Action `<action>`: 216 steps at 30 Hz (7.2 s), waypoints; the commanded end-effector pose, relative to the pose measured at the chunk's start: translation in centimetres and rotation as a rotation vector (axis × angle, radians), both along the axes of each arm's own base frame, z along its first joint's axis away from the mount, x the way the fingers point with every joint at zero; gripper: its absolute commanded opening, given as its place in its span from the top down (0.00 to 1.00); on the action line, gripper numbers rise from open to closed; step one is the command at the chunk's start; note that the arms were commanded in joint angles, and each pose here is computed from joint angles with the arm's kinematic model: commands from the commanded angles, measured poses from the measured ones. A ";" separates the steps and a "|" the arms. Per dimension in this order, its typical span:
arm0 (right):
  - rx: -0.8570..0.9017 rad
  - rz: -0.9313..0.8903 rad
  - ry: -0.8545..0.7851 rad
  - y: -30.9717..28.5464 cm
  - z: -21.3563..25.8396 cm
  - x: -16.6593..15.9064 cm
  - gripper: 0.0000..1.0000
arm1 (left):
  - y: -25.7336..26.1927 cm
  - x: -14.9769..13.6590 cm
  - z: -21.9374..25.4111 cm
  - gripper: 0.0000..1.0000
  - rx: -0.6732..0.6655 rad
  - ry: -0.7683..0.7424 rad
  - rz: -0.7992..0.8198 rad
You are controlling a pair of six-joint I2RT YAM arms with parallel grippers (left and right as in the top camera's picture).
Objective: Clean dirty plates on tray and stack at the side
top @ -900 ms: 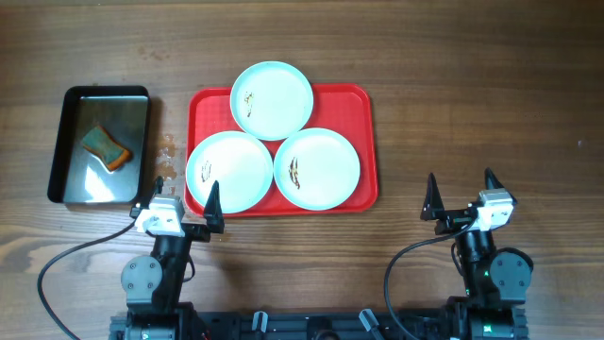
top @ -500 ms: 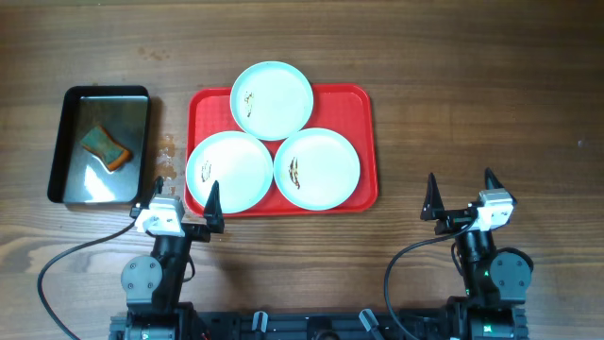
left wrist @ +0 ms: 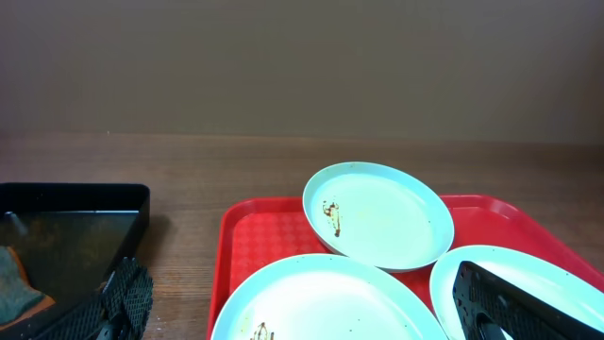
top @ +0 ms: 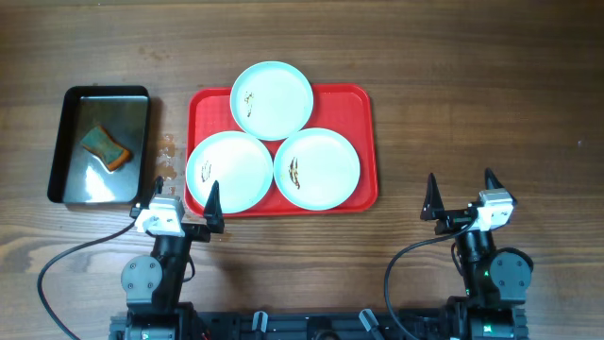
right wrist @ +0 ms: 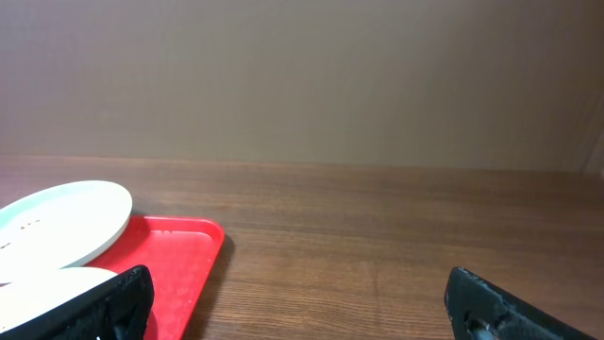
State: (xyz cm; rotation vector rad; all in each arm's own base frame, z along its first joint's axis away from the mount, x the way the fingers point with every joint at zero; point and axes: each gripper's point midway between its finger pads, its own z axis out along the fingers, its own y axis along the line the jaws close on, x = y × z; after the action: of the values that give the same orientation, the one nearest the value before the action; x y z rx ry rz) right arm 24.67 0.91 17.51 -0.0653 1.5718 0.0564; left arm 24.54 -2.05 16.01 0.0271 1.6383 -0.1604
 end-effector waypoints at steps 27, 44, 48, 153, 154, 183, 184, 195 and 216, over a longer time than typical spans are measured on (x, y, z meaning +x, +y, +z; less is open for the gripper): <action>-0.014 -0.003 -0.002 0.0 0.0 0.0 0.00 | -11.6 -8.9 11.1 0.00 -0.440 -0.139 -0.863; -0.013 -0.003 -0.002 0.0 0.0 0.0 0.00 | -2.5 -3.2 8.7 0.00 -0.415 0.587 -0.049; -0.014 -0.003 -0.002 0.0 0.0 0.0 0.00 | -6.2 -3.0 8.9 0.00 -0.493 0.663 -0.275; -0.014 -0.003 -0.002 0.0 0.0 0.0 0.00 | 24.5 14.8 -16.7 0.96 -0.356 1.210 0.917; -0.014 -0.003 -0.002 0.0 0.0 0.0 0.00 | 24.8 14.6 -16.7 0.73 -0.343 1.215 0.932; -0.014 -0.003 -0.002 0.0 0.0 0.0 0.00 | 20.2 9.5 -17.6 0.00 -0.428 1.501 0.841; -0.014 -0.003 -0.002 0.0 0.0 0.0 0.00 | 20.2 9.5 -17.6 0.61 -0.428 1.501 0.842; -0.013 -0.003 -0.002 0.0 0.0 0.0 0.00 | 21.4 12.0 -17.6 0.07 -0.429 1.385 0.842; -0.014 -0.003 -0.002 0.0 0.0 0.0 0.00 | 21.3 15.3 -11.1 0.96 -0.484 1.159 0.762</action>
State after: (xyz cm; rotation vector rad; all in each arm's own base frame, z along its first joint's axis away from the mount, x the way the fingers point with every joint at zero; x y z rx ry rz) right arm 24.68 0.91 17.44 -0.0652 1.5745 0.0566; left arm 40.66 19.04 8.60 -1.2075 2.4831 0.0013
